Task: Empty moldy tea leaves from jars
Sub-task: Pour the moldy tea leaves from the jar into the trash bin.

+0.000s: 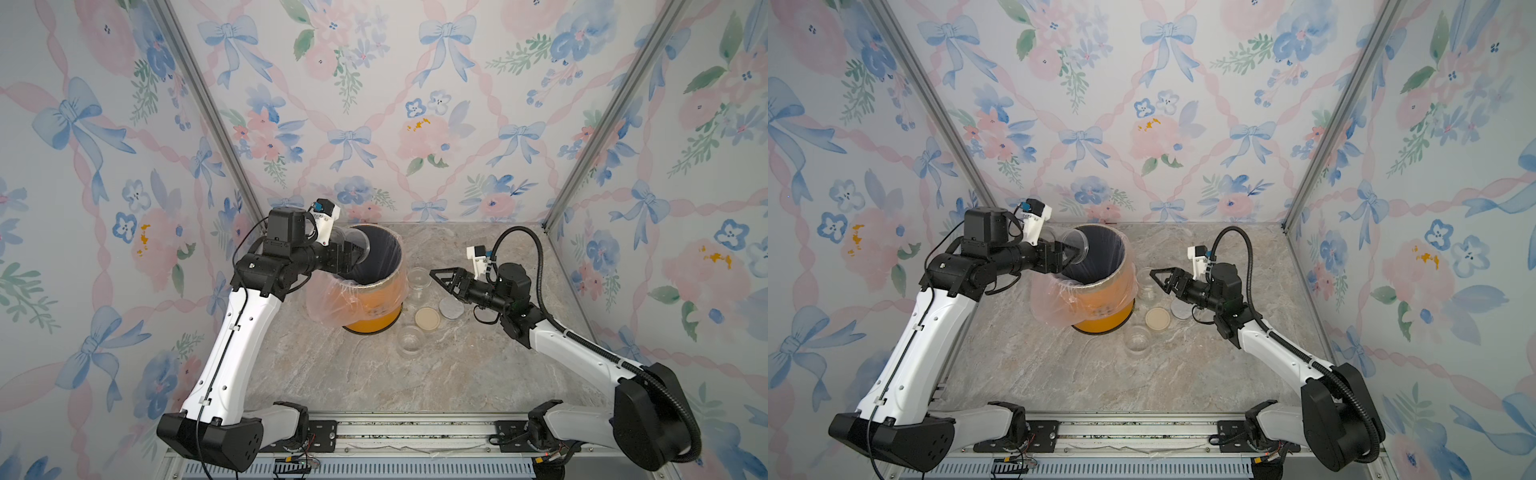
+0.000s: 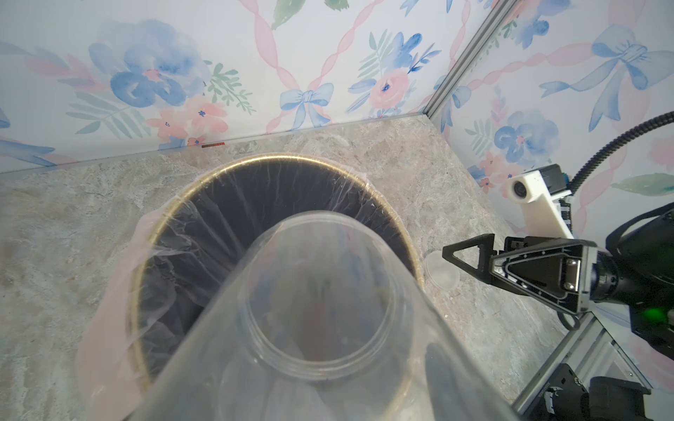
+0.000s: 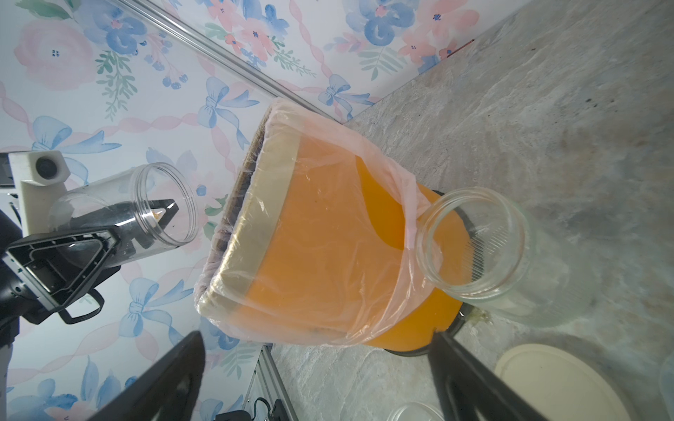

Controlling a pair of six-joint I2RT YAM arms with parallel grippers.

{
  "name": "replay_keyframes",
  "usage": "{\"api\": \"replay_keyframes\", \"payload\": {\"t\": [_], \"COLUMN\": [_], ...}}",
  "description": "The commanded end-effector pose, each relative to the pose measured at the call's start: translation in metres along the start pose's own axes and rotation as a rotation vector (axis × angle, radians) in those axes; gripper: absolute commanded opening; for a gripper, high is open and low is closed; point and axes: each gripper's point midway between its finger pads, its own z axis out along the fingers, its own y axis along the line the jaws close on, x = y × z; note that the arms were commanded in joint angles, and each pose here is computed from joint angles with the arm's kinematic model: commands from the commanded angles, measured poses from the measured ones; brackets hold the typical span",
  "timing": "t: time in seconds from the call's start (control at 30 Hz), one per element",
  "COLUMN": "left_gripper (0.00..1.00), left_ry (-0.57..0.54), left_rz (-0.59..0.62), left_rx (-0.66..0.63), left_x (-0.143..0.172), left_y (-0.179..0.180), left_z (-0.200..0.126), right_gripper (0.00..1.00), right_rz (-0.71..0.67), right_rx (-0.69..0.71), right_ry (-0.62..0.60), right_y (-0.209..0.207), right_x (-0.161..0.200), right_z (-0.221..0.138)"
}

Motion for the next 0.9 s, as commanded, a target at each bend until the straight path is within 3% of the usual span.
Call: {"api": "replay_keyframes", "payload": {"t": [0.0, 0.17, 0.43, 0.6, 0.87], "left_gripper": [0.45, 0.46, 0.46, 0.46, 0.46], "left_ry": [-0.139, -0.405, -0.767, -0.893, -0.998], "left_rz": [0.064, 0.179, 0.315, 0.341, 0.358], "left_rx": [0.006, 0.066, 0.203, 0.273, 0.418], "left_x": [-0.022, -0.053, -0.071, -0.076, -0.073], "left_y": [-0.01, -0.035, -0.075, -0.092, -0.125], "left_z": [-0.022, -0.051, -0.083, -0.089, -0.081], "right_gripper": [0.97, 0.97, 0.97, 0.96, 0.97], "right_rz": [0.028, 0.054, 0.021, 0.025, 0.009], "right_rx": [-0.045, -0.097, -0.219, -0.309, -0.44], "right_ry": [-0.005, -0.032, -0.091, -0.124, -0.17], "right_y": [0.009, 0.036, 0.105, 0.143, 0.197], "right_x": [-0.001, -0.012, -0.029, -0.039, -0.048], "right_z": [0.002, 0.0, -0.01, -0.017, -0.03]}}
